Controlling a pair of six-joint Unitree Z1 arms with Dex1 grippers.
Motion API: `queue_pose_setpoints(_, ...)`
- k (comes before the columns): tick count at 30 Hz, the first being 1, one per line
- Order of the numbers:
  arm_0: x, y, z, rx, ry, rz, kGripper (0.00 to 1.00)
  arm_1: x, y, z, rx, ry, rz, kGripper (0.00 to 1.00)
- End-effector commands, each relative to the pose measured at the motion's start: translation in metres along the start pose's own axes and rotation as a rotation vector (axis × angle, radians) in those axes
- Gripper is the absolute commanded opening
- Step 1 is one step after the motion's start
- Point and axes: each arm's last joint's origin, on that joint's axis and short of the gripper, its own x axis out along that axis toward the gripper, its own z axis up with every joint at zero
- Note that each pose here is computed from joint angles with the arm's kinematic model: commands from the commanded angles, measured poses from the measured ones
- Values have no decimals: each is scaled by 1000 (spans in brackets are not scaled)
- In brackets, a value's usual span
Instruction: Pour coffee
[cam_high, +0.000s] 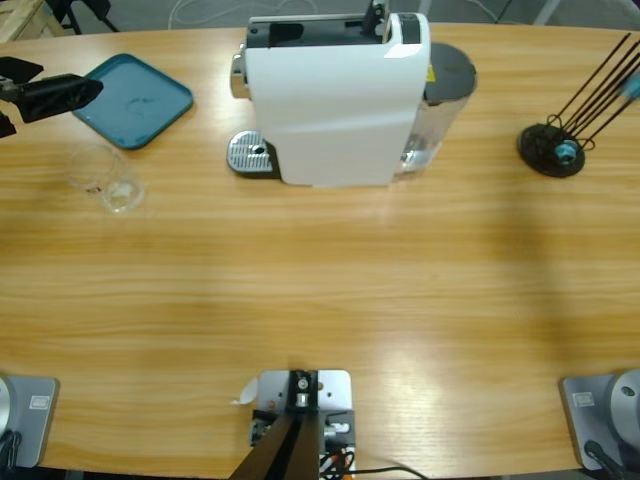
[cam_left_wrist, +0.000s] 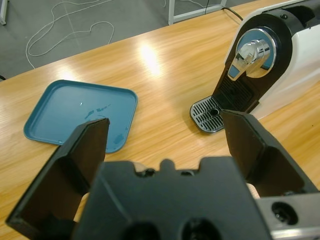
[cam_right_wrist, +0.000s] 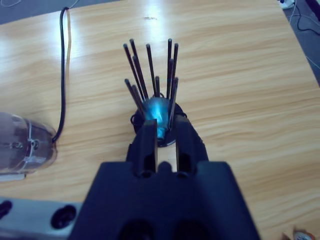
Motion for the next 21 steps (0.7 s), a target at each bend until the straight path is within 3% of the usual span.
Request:
queue_pose_setpoints(1,4,-1,-14,15,42,-1,977,-28,3,5,-89,-39,44,89)
queue_pose_setpoints(4,4,-1,-13,15,34,-2,977,-27,8,0,-109,-9,88,93)
queue_pose_setpoints(5,4,-1,-13,15,35,-2,977,-24,9,-6,-114,15,121,160)
queue_pose_setpoints(6,4,-1,-14,15,37,-2,977,-22,9,-11,-116,30,139,364)
queue_pose_setpoints(7,4,-2,-15,17,39,-4,977,-21,9,-16,-118,40,144,500)
queue_pose_setpoints(9,4,-2,-15,17,41,-5,977,-14,8,-29,-103,54,140,612)
queue_pose_setpoints(15,9,-3,-17,20,59,-6,977,16,5,-61,-23,56,87,617)
queue_pose_setpoints(21,20,-4,-17,21,68,-7,977,57,8,-63,4,76,43,599)
